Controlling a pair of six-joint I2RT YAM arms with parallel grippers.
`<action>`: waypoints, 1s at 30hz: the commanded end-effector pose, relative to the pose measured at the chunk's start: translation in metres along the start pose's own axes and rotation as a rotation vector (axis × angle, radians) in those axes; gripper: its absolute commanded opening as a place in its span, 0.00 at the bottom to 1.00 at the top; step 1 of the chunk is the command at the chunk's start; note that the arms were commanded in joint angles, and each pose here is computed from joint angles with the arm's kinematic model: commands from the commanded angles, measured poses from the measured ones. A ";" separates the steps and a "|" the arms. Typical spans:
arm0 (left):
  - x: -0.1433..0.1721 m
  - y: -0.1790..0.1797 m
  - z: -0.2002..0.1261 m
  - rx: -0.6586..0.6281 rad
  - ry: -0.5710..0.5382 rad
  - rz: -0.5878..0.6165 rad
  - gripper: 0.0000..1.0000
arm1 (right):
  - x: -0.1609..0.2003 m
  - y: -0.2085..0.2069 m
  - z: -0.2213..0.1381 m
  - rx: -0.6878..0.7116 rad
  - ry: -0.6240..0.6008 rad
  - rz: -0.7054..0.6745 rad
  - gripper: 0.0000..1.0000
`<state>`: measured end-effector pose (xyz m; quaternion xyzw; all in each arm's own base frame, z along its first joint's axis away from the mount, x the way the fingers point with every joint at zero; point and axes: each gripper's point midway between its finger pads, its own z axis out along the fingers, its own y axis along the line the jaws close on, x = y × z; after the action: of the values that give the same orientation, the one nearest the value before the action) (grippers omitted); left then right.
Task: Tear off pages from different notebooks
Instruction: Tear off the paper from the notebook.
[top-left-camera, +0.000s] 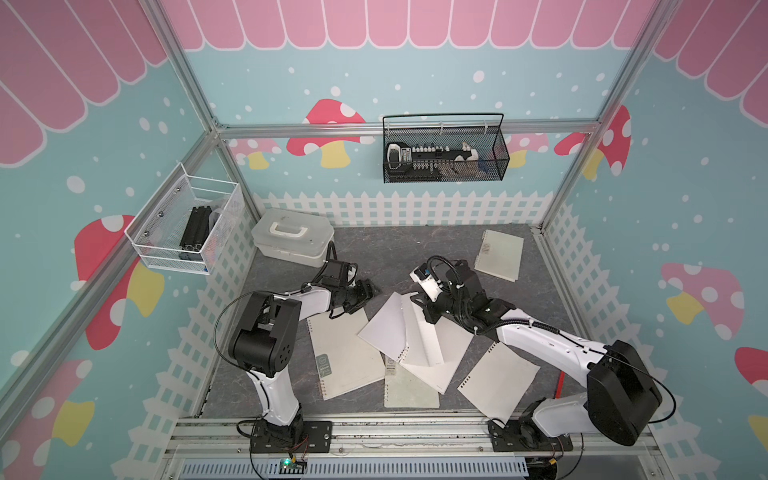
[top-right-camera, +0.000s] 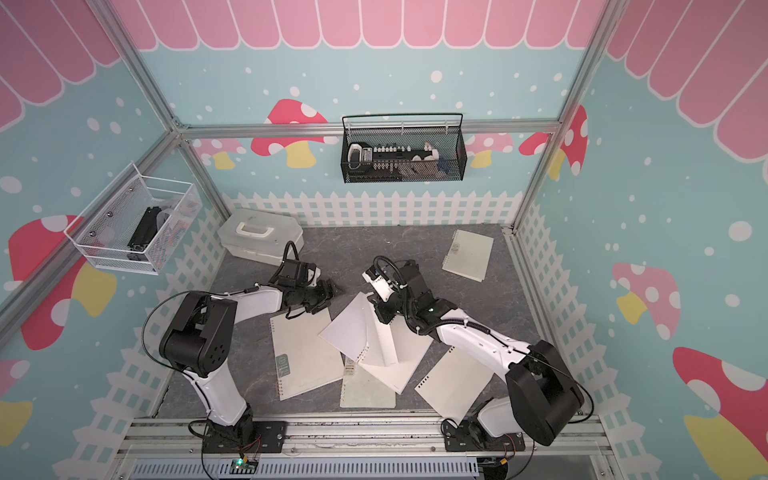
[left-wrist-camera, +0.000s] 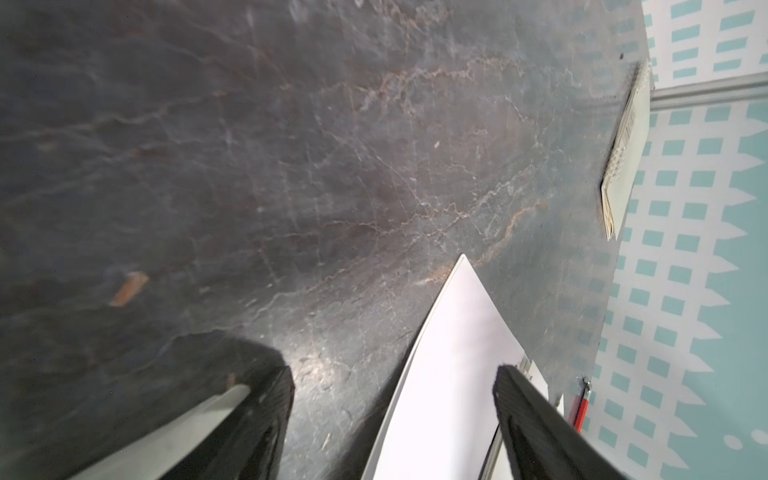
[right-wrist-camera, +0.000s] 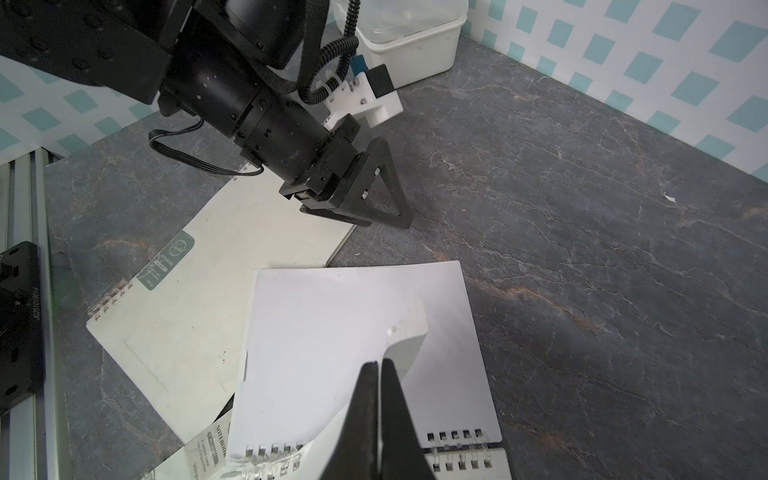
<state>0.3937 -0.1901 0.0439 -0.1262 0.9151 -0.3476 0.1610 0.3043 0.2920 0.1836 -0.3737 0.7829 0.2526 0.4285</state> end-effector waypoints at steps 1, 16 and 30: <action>0.042 0.016 0.005 -0.049 0.126 0.009 0.79 | -0.009 0.000 -0.011 -0.006 -0.053 0.001 0.00; 0.081 0.018 -0.015 -0.059 0.206 -0.003 0.79 | 0.007 -0.029 -0.020 0.092 -0.042 0.058 0.00; 0.087 0.017 -0.002 -0.058 0.237 0.001 0.81 | 0.009 -0.018 -0.027 -0.014 -0.089 0.073 0.00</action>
<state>0.3315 -0.2098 0.0431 -0.0816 0.9220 -0.3671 0.0919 0.3056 0.2552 0.1794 -0.3325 0.7872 0.2759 0.4400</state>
